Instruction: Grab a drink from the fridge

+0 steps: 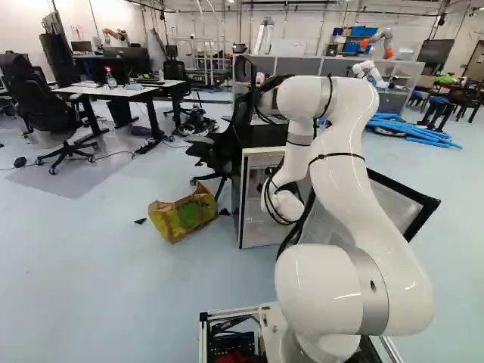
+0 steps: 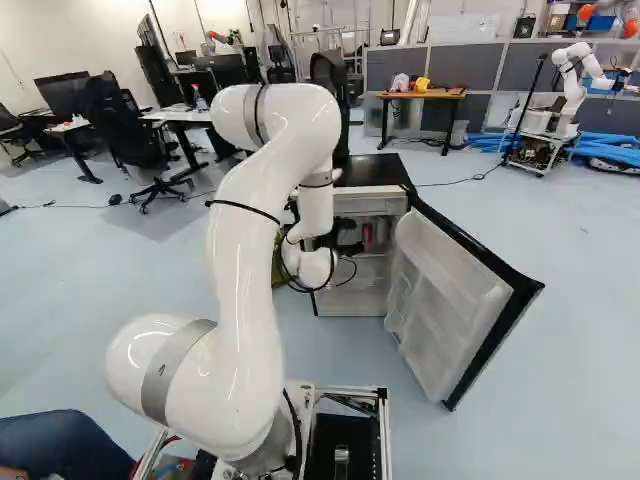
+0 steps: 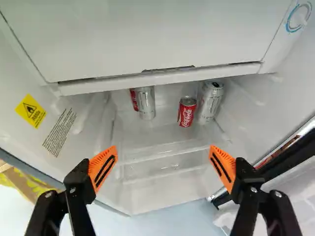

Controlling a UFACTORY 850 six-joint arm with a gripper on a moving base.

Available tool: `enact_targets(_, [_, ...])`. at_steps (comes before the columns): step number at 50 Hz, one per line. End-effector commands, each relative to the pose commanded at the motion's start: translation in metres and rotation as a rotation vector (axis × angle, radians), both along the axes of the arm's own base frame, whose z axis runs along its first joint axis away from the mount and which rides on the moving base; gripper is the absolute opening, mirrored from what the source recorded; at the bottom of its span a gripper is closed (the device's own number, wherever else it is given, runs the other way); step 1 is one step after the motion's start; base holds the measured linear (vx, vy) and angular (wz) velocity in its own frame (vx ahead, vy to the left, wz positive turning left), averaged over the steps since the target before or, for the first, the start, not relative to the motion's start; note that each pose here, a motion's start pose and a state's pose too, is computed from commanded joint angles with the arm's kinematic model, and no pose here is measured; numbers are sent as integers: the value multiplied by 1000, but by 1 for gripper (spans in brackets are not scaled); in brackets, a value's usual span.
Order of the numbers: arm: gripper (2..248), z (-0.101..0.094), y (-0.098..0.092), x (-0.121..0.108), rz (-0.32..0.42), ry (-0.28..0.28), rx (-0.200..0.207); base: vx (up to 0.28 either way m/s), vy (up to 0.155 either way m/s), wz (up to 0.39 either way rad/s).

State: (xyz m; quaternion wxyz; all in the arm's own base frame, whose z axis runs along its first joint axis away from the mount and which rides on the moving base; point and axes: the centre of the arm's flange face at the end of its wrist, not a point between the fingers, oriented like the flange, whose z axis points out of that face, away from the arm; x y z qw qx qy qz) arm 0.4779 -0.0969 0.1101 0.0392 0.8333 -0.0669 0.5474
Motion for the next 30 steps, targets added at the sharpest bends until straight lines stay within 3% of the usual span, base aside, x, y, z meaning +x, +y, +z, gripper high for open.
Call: enact_targets(30, [247, -36, -20, 26, -29, -110, -19, 0, 0, 0])
